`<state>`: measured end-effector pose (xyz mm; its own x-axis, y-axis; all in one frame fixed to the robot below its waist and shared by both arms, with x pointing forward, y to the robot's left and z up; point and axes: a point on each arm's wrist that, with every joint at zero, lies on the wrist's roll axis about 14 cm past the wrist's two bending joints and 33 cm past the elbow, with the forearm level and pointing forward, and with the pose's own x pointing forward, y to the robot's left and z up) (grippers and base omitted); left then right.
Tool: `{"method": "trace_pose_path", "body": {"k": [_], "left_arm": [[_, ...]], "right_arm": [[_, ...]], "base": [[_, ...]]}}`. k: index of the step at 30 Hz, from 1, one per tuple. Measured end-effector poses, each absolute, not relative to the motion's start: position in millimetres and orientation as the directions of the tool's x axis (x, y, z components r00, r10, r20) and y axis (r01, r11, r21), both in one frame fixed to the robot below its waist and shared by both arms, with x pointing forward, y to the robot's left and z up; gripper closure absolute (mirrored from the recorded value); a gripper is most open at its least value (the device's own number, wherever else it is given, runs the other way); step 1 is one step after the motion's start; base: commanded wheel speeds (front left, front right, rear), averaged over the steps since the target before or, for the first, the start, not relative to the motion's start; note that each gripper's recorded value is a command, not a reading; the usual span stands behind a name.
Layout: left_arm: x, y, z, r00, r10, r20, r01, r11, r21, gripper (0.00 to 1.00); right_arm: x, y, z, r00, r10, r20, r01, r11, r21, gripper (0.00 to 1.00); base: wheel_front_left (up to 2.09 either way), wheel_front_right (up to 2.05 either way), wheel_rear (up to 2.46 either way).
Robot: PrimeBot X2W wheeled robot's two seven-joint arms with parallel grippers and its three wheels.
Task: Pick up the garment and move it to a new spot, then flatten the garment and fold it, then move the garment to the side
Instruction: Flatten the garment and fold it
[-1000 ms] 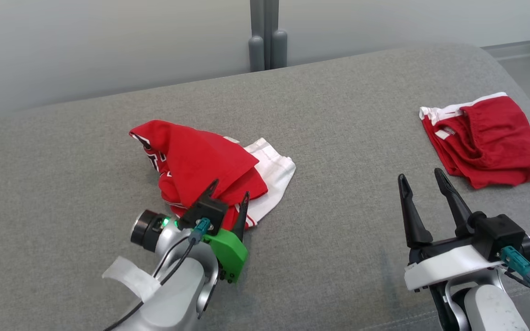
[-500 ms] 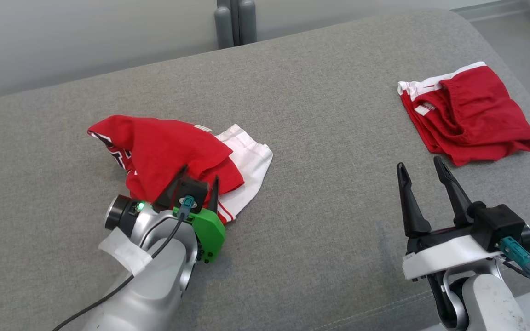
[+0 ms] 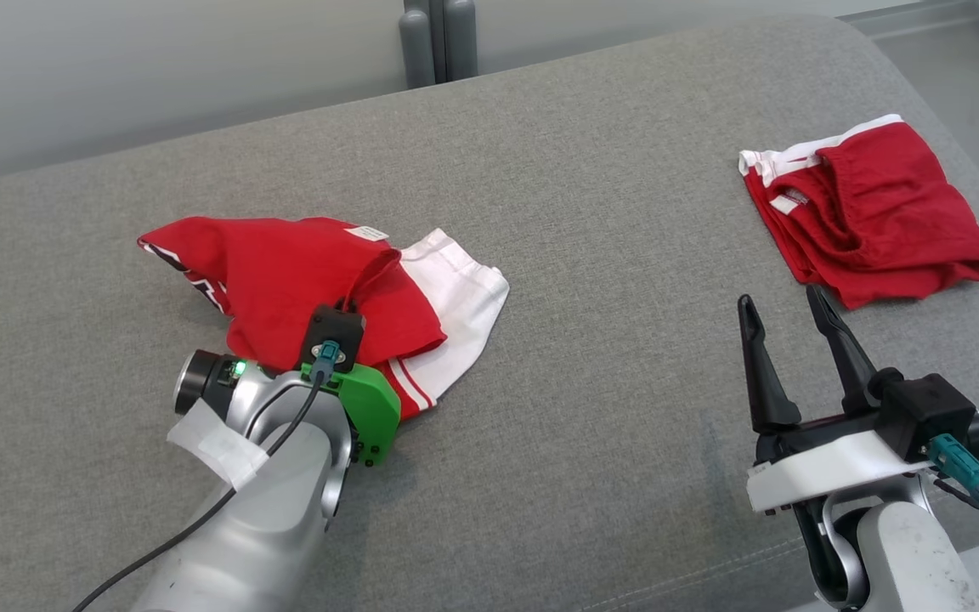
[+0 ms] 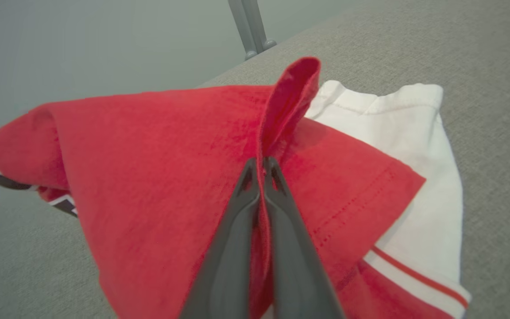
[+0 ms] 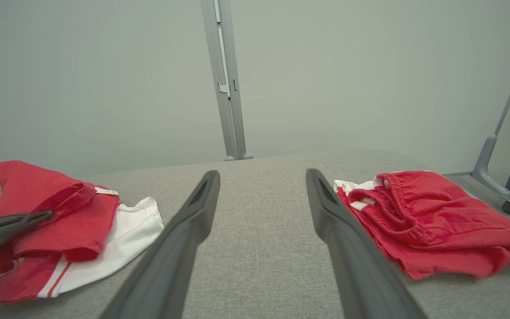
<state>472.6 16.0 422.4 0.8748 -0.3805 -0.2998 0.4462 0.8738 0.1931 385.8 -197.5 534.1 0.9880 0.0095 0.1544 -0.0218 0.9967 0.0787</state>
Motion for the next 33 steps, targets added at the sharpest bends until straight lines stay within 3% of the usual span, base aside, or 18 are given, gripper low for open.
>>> {"method": "trace_pose_path", "body": {"k": [6,13,20,25,33], "left_arm": [[475,21,428,0.887,-0.363,-0.287,0.424,0.886,0.190,1.00],[499,22,498,0.940,-0.331,-0.080,0.338,0.937,0.090,1.00],[512,74,541,0.980,-0.191,0.050,0.189,0.981,0.034,1.00],[514,138,545,0.998,-0.034,0.059,0.033,0.999,0.025,1.00],[494,232,498,0.982,0.180,-0.065,-0.176,0.983,0.052,1.00]], "right_arm": [[386,-196,536,0.987,0.014,0.162,-0.028,0.996,0.080,0.00],[387,-193,542,0.984,0.021,0.178,-0.036,0.996,0.080,0.00],[388,-184,544,0.982,0.049,0.184,-0.064,0.995,0.081,0.00],[391,-177,547,0.979,0.069,0.191,-0.086,0.993,0.082,0.00],[394,-173,544,0.980,0.079,0.184,-0.096,0.992,0.085,0.00]], "base": [[0.00,0.00,0.00],[0.00,0.00,0.00],[0.00,0.00,0.00],[0.00,0.00,0.00],[0.00,0.00,0.00]]}}
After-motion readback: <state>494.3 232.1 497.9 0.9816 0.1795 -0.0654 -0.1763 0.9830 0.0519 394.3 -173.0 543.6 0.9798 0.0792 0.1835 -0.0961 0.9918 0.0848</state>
